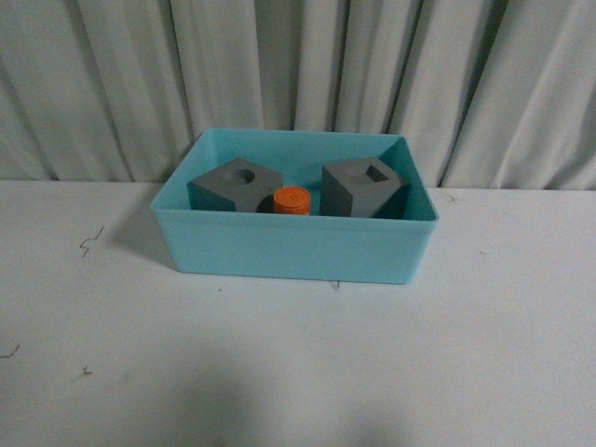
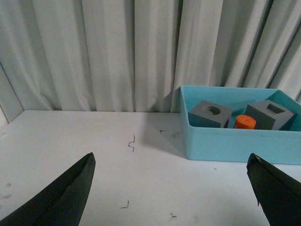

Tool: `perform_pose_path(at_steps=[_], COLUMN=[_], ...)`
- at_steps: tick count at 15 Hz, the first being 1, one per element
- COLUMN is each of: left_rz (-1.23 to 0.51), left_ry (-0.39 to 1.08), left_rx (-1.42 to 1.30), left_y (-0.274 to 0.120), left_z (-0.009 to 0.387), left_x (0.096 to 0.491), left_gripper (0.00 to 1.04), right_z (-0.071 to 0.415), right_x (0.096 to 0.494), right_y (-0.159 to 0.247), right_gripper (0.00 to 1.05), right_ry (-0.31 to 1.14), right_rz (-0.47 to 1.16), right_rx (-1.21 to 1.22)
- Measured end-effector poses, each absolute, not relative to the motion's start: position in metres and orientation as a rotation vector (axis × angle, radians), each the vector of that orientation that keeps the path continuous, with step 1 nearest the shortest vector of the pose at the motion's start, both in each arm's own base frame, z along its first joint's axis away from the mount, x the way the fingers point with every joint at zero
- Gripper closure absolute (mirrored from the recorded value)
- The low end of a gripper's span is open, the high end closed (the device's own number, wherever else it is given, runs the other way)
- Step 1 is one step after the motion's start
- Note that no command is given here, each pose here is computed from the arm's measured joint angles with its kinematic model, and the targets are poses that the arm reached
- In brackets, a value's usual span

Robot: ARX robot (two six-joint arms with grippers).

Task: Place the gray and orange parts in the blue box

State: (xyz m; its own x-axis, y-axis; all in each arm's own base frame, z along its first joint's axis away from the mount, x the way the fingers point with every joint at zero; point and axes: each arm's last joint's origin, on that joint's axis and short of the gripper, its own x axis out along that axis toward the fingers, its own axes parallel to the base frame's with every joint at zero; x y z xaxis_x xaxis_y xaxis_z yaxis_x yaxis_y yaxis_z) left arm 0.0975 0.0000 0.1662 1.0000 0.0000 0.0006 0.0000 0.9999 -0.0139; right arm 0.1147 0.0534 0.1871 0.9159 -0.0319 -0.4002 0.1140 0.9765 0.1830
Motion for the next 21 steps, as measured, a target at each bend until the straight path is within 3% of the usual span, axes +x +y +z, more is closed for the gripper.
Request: perform_pose_path(at_steps=[2,3,7,8,21], left_rz=[0.003,0.0,0.001,0.0,0.0], left_ry=[0.0,-0.001,0.0,-0.001,-0.001], left_rx=[-0.014,-0.014,-0.014,-0.014,-0.014], left_y=[0.0,0.0,0.0,0.0,0.0], left_z=[0.166,0.166,0.166,0.166,0.166], left_x=[0.097,0.097,0.097,0.097,0.097], left_gripper=[0.07,0.07,0.07,0.07,0.07], right_z=[0.175,0.178,0.169,0.168,0.167], right_x=[0.111,0.111,0.098,0.097,0.097], right_y=[0.04,0.033,0.018,0.014,0.0], right_gripper=[0.31,0.44,0.95,1.03,1.03], right_ry=[0.08,0.016,0.005,-0.01,-0.005], right_rz=[-0.009,-0.019,0.007,-0.009,-0.003], right_rx=[0.199,0.123,0.016,0.011,0.006])
